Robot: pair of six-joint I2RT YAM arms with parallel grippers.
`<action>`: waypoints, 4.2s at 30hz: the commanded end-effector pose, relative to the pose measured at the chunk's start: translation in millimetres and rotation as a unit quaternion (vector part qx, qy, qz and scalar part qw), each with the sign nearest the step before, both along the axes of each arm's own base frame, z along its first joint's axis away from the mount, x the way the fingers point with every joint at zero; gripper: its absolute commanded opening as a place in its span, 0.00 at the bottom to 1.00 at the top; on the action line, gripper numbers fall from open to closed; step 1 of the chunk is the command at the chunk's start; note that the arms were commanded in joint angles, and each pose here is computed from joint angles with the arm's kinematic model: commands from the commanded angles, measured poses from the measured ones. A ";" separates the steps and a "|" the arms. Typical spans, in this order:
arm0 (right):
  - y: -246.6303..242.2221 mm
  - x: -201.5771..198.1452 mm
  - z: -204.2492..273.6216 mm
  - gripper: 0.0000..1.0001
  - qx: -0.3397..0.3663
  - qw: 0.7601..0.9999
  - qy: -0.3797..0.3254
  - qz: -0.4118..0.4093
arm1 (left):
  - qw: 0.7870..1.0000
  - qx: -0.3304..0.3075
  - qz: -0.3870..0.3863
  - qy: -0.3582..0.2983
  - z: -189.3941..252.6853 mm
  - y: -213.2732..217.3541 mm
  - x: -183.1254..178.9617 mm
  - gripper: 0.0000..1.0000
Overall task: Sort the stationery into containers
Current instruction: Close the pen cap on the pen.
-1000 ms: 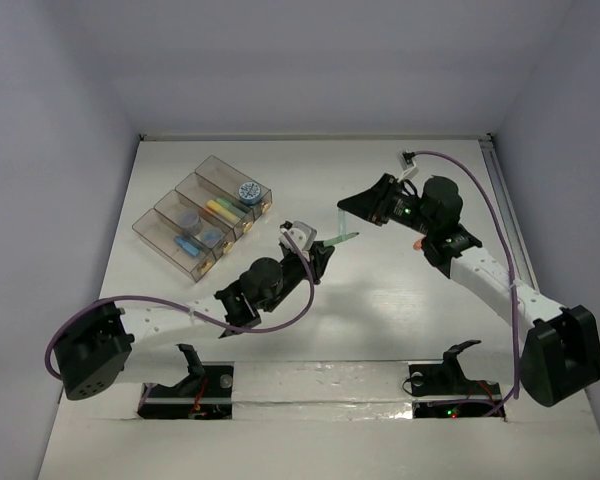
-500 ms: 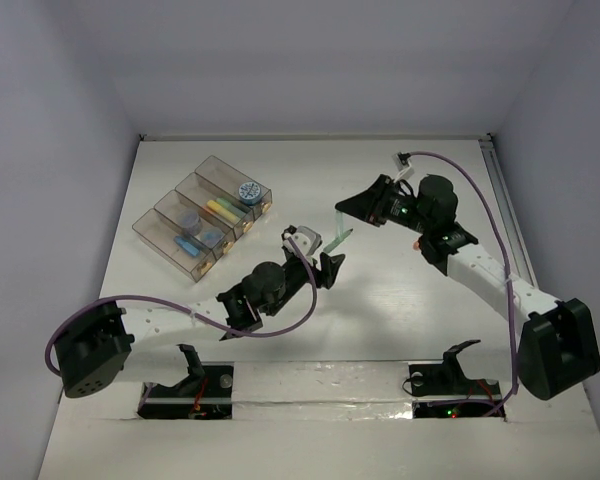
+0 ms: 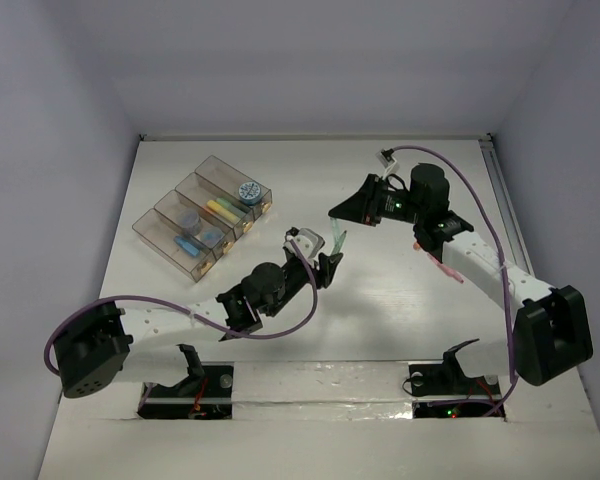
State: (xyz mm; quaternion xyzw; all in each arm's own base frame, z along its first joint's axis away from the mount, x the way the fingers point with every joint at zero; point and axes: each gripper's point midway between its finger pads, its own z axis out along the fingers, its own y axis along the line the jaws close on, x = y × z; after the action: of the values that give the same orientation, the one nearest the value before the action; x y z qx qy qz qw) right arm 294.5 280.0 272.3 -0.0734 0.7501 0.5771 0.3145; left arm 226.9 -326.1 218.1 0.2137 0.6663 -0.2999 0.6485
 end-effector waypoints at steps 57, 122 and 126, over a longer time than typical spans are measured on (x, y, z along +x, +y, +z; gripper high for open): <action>-11.0 4.0 2.2 0.14 -0.050 0.987 -0.080 -0.133 | 0.988 -0.124 0.085 0.030 49.8 2.5 21.3 0.00; 49.3 -100.4 -132.7 0.05 -0.131 0.989 0.007 -0.062 | 0.959 -0.229 0.163 -0.038 153.3 81.5 78.0 0.00; 32.9 -63.9 -92.3 0.55 -0.136 0.976 -0.036 -0.165 | 0.960 -0.218 0.174 -0.001 118.3 81.3 80.4 0.00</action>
State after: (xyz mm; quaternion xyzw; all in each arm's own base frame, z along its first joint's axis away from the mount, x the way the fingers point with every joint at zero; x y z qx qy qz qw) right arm 278.2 305.0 234.3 0.0534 0.7305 0.4601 0.5019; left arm 265.2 -289.2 208.7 0.1359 0.7424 -0.2780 0.5942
